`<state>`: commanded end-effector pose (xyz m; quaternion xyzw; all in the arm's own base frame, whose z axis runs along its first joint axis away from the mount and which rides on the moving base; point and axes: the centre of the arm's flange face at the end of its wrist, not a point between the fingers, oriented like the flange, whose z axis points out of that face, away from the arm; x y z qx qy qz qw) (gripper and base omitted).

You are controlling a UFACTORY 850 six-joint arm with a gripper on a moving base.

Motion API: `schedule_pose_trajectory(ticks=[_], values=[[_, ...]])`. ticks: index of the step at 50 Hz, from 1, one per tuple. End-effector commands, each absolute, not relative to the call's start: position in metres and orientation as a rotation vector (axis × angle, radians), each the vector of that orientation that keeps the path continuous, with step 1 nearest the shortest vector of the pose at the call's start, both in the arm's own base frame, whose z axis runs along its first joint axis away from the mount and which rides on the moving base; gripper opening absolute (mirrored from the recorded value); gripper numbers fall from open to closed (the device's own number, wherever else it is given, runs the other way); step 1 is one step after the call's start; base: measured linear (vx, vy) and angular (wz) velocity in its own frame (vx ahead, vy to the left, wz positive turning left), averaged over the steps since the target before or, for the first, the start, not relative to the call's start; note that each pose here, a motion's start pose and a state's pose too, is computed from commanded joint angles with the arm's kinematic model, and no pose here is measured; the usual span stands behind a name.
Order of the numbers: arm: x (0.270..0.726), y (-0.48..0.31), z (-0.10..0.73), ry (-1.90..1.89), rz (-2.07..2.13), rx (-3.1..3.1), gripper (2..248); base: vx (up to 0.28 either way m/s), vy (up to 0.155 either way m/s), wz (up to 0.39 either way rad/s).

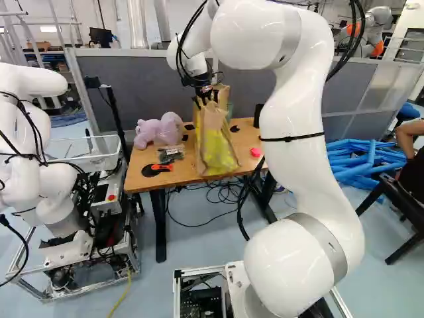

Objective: Pick up the bag on the ground and place it on the table

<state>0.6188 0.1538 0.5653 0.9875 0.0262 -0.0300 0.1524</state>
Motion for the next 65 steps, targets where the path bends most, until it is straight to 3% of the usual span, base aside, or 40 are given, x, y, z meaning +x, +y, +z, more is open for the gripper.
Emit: schedule_pose_trajectory(ticks=[1, 5, 6, 11, 12, 16, 17, 21, 22, 27, 28, 65], values=[[0.619, 0.154, 0.565, 0.075, -0.086, 2.833, 70, 0.0, 0.0, 0.0], [0.619, 0.154, 0.565, 0.075, -0.086, 2.833, 70, 0.0, 0.0, 0.0], [0.619, 0.154, 0.565, 0.075, -0.086, 2.833, 104, 0.0, 0.0, 0.0], [0.619, 0.154, 0.565, 0.075, -0.086, 2.833, 104, 0.0, 0.0, 0.0], [0.619, 0.154, 0.565, 0.075, -0.086, 2.833, 140, 0.0, 0.0, 0.0], [0.619, 0.154, 0.565, 0.075, -0.086, 2.833, 140, 0.0, 0.0, 0.0], [0.619, 0.154, 0.565, 0.075, -0.086, 2.833, 177, 0.0, 0.0, 0.0], [0.618, 0.153, 0.568, 0.074, -0.08, 2.834, 177, 0.0, 0.0, 0.0], [0.618, 0.153, 0.569, 0.074, -0.078, 2.835, 213, 0.0, 0.0, 0.0], [0.615, 0.153, 0.576, 0.072, -0.063, 2.838, 213, 0.0, 0.0, 0.0], [0.615, 0.153, 0.578, 0.072, -0.06, 2.839, 246, 0.0, 0.0, 0.0], [0.594, 0.146, 0.638, 0.052, 0.076, 2.864, 247, 0.0, 0.0, 0.0]])
